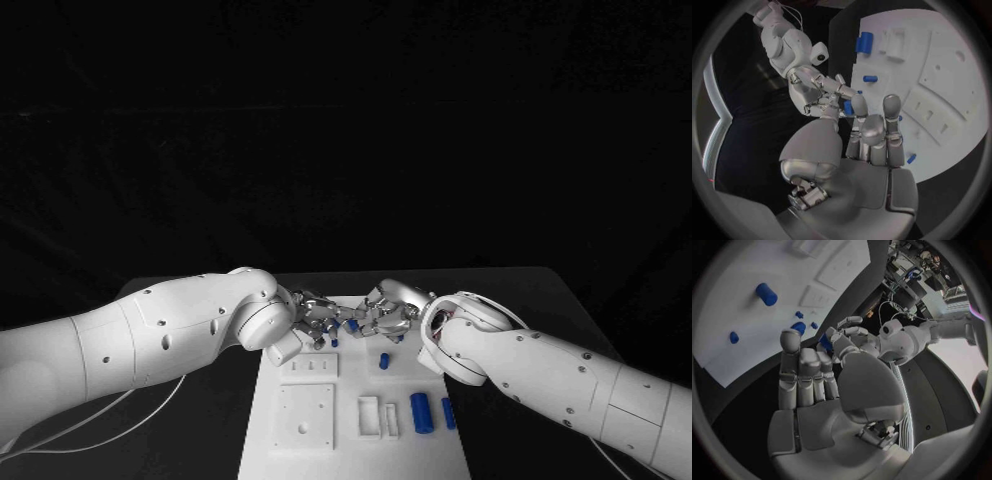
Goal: Assemble the parts on the task board
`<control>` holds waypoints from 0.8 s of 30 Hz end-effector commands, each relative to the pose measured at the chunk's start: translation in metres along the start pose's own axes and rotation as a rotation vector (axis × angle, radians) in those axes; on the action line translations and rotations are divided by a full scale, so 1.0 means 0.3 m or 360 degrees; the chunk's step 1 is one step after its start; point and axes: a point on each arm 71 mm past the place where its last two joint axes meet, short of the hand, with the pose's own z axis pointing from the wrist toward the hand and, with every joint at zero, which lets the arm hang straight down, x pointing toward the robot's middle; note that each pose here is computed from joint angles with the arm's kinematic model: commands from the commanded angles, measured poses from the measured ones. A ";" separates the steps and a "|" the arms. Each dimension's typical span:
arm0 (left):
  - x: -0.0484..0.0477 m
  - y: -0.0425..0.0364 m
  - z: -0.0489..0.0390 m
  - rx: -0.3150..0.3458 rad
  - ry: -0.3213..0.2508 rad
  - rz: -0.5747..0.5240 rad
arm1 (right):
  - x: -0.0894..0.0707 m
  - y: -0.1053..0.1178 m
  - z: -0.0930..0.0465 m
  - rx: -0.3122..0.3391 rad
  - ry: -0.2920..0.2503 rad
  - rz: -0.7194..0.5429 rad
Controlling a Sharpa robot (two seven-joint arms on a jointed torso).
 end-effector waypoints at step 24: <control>0.036 -0.016 -0.015 0.0079 0.0170 -0.0100 | 0.022 -0.009 0.012 0.0013 0.0077 -0.0018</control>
